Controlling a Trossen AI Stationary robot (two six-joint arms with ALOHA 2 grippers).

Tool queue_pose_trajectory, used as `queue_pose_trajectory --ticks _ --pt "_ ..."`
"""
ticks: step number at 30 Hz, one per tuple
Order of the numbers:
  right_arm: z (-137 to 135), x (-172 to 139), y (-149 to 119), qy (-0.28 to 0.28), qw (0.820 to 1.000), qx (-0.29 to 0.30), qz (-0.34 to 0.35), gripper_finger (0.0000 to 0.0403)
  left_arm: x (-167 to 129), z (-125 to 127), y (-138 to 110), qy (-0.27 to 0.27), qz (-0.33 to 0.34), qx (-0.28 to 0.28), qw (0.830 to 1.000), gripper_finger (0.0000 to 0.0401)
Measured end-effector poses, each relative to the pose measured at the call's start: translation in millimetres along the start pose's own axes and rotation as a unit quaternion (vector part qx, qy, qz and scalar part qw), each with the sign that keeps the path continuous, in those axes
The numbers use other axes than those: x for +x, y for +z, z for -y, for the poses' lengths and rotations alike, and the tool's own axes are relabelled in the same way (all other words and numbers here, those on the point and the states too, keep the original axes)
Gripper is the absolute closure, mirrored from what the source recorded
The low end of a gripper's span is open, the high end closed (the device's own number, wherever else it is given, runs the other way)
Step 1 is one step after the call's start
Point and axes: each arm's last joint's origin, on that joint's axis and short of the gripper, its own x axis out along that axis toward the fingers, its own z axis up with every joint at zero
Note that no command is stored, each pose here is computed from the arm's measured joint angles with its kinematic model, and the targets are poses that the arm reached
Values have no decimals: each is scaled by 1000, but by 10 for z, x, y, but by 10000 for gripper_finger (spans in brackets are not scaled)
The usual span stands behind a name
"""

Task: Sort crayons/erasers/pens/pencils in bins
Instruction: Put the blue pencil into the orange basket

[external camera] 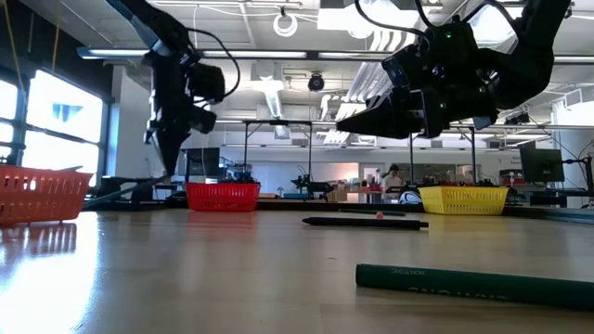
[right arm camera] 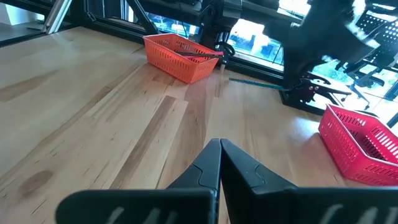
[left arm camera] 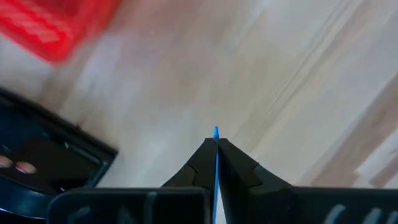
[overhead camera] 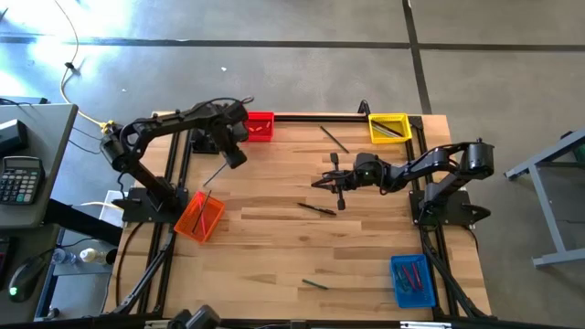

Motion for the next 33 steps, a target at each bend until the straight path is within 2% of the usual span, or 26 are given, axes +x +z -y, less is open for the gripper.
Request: queue_pose_trajectory --ticks 9,17,26,33 --pt "0 0 0 0 1000 0 0 403 -421 33 214 -25 57 -1 998 400" --pt "-2 0 -8 1 1000 1 -4 403 -449 106 263 -50 77 -5 996 401" --pt "-3 0 -10 2 1000 2 -5 403 -447 471 442 -61 156 54 984 401" --pt "-3 0 -10 2 1000 2 -5 403 -295 831 617 -76 197 112 971 401"
